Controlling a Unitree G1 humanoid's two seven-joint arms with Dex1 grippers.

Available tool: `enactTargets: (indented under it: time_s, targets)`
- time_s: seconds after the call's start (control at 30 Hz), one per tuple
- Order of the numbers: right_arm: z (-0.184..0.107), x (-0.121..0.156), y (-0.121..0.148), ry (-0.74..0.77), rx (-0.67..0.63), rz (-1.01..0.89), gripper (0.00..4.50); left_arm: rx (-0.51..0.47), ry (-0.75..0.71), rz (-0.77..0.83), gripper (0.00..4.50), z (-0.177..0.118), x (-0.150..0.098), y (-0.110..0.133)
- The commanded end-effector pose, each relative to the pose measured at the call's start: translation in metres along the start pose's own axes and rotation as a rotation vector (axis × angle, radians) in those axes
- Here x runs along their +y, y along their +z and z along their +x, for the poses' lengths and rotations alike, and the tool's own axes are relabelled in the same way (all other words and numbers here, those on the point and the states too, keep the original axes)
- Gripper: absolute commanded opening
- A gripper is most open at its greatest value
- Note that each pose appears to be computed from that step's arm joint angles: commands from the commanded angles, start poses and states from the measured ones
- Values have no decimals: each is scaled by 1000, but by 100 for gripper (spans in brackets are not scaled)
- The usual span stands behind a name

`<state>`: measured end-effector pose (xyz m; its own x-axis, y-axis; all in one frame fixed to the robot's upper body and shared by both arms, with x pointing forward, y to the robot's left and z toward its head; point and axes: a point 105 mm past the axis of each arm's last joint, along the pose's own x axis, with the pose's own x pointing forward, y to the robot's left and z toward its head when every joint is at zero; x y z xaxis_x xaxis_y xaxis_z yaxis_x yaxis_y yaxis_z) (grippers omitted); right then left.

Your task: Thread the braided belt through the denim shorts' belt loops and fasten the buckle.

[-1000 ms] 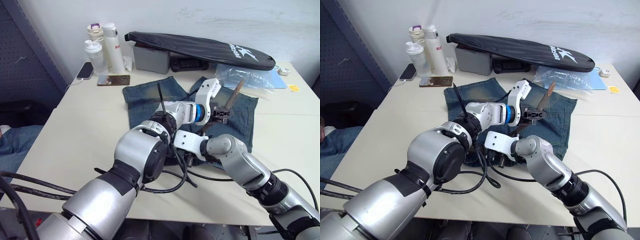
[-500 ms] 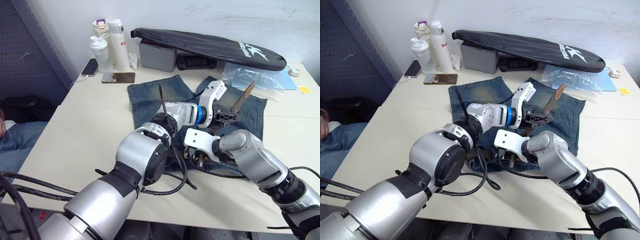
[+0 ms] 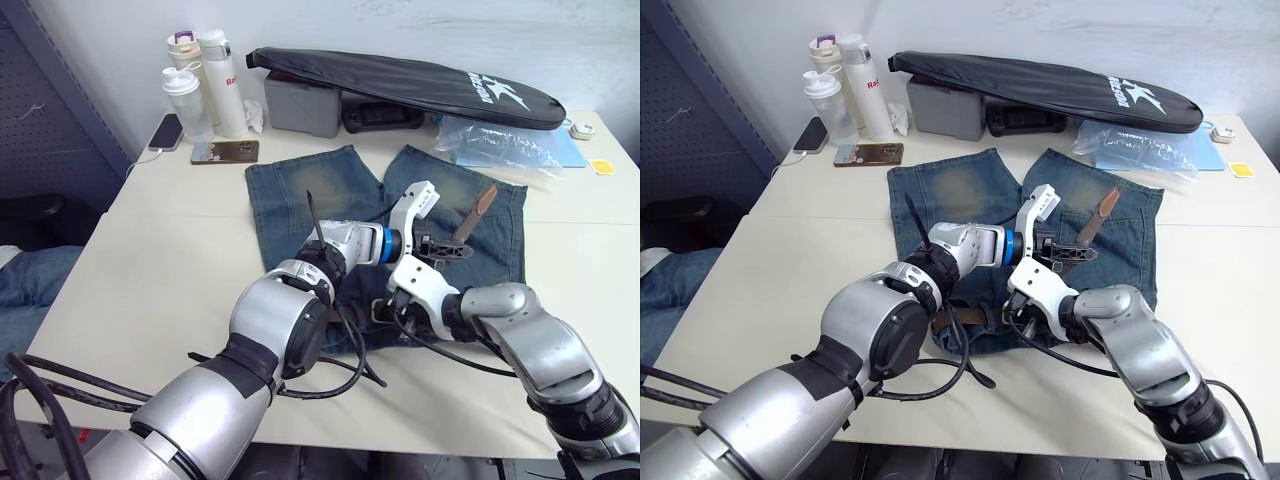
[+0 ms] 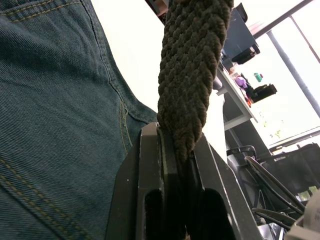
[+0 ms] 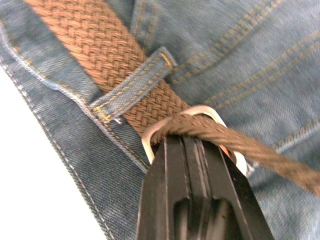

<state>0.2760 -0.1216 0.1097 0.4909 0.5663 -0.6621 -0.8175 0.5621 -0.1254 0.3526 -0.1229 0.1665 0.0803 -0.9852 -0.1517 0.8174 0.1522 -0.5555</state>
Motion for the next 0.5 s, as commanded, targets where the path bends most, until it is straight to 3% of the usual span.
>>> enactTargets:
  time_s: [0.03,0.27,0.5]
  targets:
    - [-13,-5,-15,-33,27,123,3,-18,18,22,0,-13,9,5]
    - [-31,-18,-23,-131,63,153,3,-18,63,-6,0,-30,26,0]
    - [-56,-33,-12,-209,8,173,3,-11,74,-25,0,-41,33,-4]
